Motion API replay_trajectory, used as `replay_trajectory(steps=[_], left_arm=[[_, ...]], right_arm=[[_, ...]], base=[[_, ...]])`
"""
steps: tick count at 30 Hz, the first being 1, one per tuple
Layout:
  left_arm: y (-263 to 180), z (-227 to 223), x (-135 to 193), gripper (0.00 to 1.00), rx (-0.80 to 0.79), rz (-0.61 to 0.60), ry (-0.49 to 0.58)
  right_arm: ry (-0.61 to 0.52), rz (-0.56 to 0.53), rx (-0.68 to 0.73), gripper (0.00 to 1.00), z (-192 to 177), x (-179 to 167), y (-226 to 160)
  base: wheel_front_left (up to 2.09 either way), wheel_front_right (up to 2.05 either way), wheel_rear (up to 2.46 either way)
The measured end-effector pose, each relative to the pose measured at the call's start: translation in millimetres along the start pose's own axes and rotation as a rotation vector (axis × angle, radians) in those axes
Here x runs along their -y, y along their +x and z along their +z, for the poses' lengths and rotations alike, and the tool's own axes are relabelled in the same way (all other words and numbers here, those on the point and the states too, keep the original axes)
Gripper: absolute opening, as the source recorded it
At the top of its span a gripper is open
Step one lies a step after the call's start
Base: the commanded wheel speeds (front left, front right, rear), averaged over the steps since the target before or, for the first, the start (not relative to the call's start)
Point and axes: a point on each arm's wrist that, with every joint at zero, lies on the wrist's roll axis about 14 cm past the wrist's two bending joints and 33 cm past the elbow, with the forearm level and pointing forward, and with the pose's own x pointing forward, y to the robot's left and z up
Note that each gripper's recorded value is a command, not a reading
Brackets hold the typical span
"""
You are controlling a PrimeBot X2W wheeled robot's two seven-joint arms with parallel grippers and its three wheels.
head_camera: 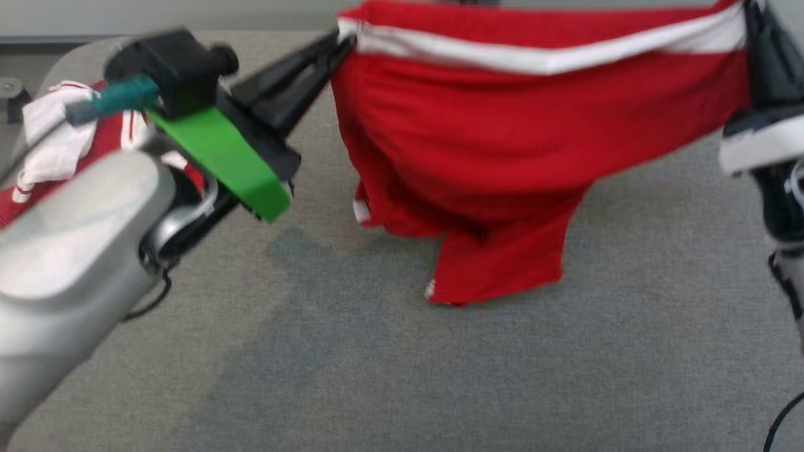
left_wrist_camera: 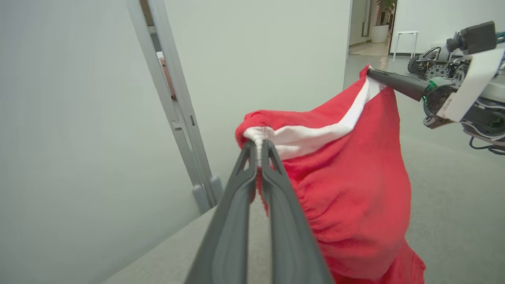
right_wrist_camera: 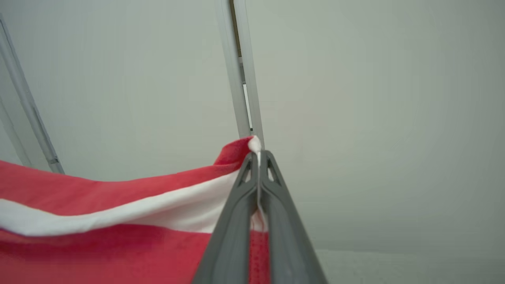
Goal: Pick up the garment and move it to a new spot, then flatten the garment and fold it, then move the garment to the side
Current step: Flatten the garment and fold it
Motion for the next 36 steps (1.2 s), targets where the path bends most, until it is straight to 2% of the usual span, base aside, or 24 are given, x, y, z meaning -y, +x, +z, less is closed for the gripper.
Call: replay_trajectory(steps=[4,8,10,13,16,19,21,25,29,32,36], left_arm=[[53,45,-22,0.00,0.100,-0.041,0.112],[102,90,-36,0.00,0.267,-0.071,0.209],[121,96,-37,0.00,0.319,-0.084,0.219],[143,81,-35,0.00,0.344,-0.108,0.173],[151,39,-21,0.00,0.322,-0.155,0.091],[143,-45,-8,0.00,0.184,-0.175,-0.030],[128,-98,7,0.00,0.081,-0.191,-0.118],[84,-170,40,0.00,-0.089,-0.202,-0.269],[39,-207,72,0.00,-0.208,-0.201,-0.364],[10,-220,95,0.00,-0.269,-0.208,-0.377],[-14,-217,112,0.00,-0.289,-0.186,-0.377]], right_arm=[[-0.064,-0.027,0.148,0.00,53,22,52],[-0.144,-0.093,0.285,0.00,97,53,84],[-0.187,-0.120,0.338,0.00,110,66,90],[-0.227,-0.147,0.344,0.00,104,82,93],[-0.210,-0.175,0.249,0.00,63,97,86],[-0.185,-0.232,0.067,0.00,-7,120,54],[-0.154,-0.288,-0.058,0.00,-54,136,20],[-0.088,-0.385,-0.251,0.00,-117,149,-53],[-0.033,-0.452,-0.375,0.00,-147,146,-117],[0.000,-0.486,-0.432,0.00,-153,137,-157],[0.030,-0.498,-0.458,0.00,-148,123,-189]], base=[[0.00,0.00,0.00],[0.00,0.00,0.00],[0.00,0.00,0.00],[0.00,0.00,0.00],[0.00,0.00,0.00],[0.00,0.00,0.00],[0.00,0.00,0.00],[0.00,0.00,0.00],[0.00,0.00,0.00],[0.00,0.00,0.00],[0.00,0.00,0.00]])
